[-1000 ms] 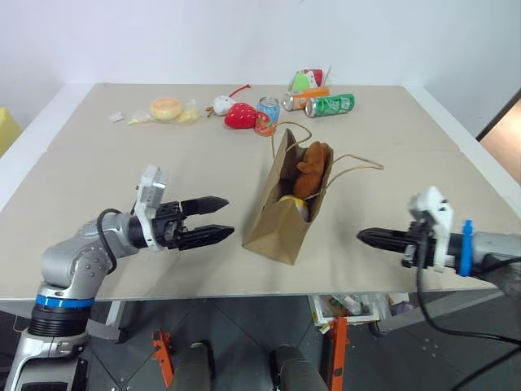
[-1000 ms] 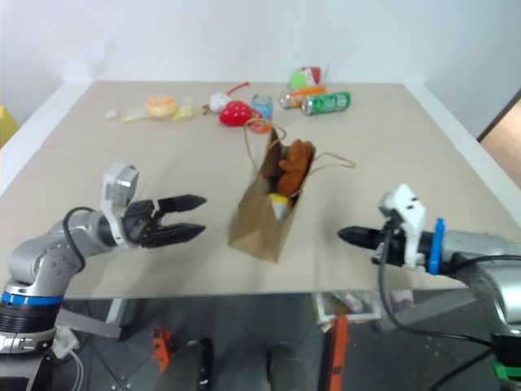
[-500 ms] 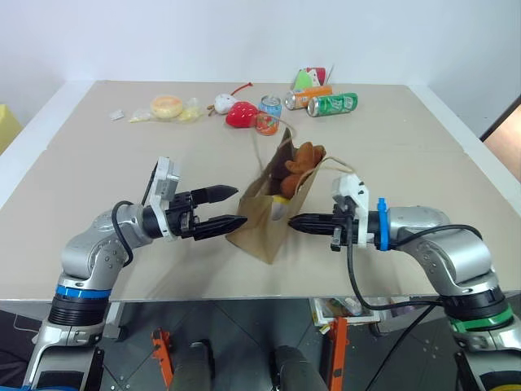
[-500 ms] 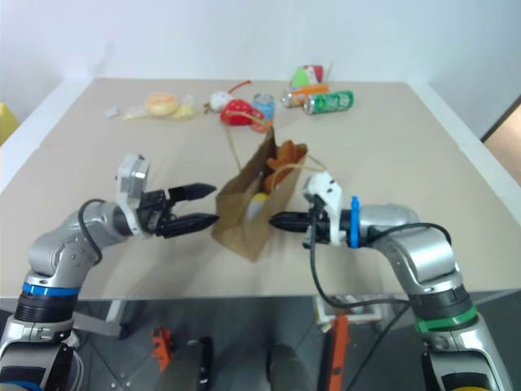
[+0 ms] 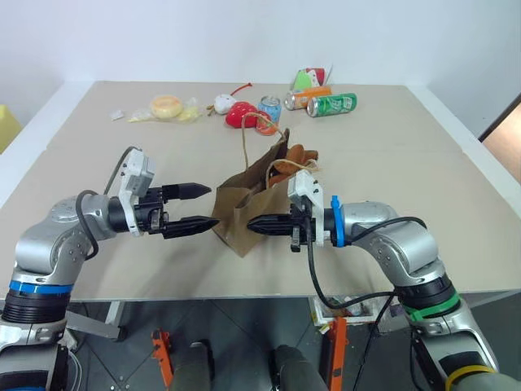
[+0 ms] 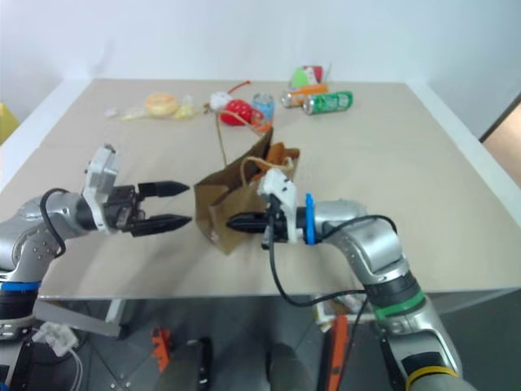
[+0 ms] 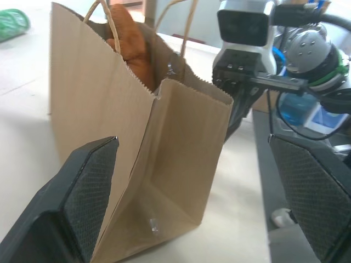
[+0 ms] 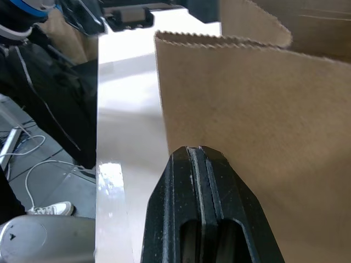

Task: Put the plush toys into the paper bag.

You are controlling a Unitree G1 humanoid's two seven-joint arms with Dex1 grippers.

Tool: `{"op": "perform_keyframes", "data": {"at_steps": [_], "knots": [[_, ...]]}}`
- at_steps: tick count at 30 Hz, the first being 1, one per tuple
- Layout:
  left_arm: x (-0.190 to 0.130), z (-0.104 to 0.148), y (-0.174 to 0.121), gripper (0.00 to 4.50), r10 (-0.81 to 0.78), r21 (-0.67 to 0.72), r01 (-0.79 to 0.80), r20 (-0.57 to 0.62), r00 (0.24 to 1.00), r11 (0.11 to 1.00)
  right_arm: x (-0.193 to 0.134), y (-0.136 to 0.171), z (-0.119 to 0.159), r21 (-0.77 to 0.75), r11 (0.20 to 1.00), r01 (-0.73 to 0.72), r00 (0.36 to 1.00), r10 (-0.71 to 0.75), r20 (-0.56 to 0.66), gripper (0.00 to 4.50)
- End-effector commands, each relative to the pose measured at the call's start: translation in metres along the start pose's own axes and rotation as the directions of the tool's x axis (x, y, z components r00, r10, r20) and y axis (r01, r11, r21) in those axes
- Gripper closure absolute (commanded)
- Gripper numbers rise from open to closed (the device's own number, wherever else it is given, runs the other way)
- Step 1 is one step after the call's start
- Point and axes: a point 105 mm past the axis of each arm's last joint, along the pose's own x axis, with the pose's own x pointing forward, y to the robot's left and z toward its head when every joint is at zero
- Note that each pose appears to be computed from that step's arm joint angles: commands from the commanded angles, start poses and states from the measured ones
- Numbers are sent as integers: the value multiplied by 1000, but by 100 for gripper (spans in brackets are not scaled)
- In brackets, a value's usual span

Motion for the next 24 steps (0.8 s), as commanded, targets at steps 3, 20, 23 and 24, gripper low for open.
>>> {"op": "perform_keyframes", "data": {"at_steps": [3,20,23,24], "knots": [[8,8,-1,0,9,70,-10,20,1000,998,9,-9,20,-72,997,33,998,-29,51,448],[35,-2,5,0,89,96,-87,-12,996,992,-68,-17,9,-63,986,155,986,-158,-48,448],[43,-4,2,0,104,101,-101,-20,994,990,-86,-22,13,-75,974,215,975,-219,-46,448],[46,-4,0,0,105,103,-101,-25,994,989,-89,-23,14,-79,970,229,971,-233,-46,448]]}}
